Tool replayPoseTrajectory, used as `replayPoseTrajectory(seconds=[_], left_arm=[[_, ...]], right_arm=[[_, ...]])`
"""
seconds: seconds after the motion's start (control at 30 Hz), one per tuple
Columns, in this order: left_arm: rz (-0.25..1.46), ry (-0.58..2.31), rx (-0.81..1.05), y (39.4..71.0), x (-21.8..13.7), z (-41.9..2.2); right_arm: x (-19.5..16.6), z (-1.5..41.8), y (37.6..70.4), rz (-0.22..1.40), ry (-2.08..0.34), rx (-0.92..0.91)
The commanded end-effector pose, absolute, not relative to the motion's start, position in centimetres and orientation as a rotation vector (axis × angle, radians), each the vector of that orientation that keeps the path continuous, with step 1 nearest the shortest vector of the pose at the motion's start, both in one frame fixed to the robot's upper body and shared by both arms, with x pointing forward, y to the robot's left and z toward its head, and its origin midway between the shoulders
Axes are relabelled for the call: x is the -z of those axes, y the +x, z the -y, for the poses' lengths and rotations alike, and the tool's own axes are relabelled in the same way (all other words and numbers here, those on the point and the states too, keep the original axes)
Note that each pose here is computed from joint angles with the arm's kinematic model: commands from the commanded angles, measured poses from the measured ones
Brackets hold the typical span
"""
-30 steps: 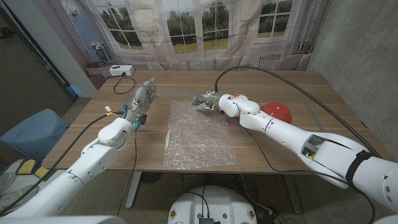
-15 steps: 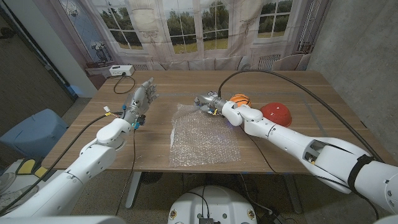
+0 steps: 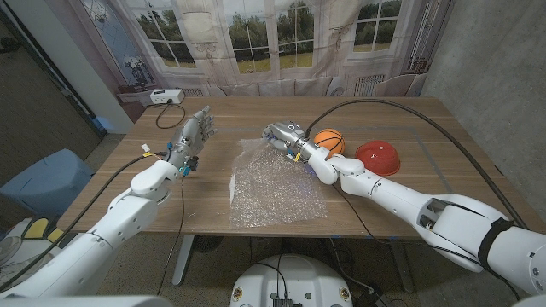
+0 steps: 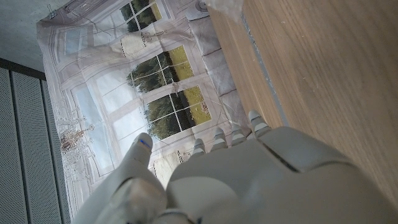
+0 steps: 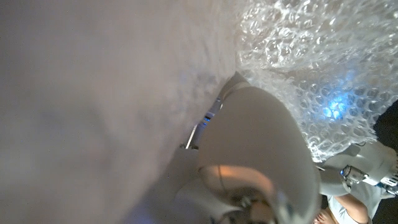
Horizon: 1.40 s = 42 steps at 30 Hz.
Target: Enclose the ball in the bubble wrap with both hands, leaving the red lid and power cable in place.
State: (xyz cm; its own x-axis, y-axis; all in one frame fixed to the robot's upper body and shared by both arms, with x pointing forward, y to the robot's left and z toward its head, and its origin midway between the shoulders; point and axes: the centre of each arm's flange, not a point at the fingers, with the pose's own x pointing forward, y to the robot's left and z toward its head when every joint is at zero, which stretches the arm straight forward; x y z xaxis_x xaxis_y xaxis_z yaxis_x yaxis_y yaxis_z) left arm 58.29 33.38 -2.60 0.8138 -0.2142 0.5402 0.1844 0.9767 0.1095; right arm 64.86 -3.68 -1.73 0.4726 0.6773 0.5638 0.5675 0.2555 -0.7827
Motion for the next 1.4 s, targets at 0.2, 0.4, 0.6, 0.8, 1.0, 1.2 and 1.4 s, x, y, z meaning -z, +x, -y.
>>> replayPoseTrajectory(seconds=[0.2,0.4,0.6,0.8,1.0,1.2,1.4], left_arm=[[0.573,0.052,0.238,59.7,2.3,-33.1],[0.576,0.053,0.241,59.9,2.1,-33.1],[0.574,0.056,0.248,60.3,1.9,-32.9],[0.577,0.057,0.258,60.6,1.6,-32.6],[0.58,0.061,0.261,60.7,1.3,-32.4],[0.581,0.069,0.271,61.0,1.0,-31.9],[0.582,0.072,0.28,61.2,0.8,-31.4]], right_arm=[[-1.2,4.3,61.3,1.361,-1.219,0.032],[-2.9,5.4,60.0,1.391,-1.179,0.092],[-4.1,6.6,58.8,1.427,-1.12,0.162],[-5.3,8.2,57.6,1.454,-1.133,0.253],[-6.0,10.4,56.9,1.423,-1.163,0.323],[-6.4,12.2,56.2,1.374,-1.197,0.363],[-6.3,13.6,55.4,1.311,-1.245,0.35]])
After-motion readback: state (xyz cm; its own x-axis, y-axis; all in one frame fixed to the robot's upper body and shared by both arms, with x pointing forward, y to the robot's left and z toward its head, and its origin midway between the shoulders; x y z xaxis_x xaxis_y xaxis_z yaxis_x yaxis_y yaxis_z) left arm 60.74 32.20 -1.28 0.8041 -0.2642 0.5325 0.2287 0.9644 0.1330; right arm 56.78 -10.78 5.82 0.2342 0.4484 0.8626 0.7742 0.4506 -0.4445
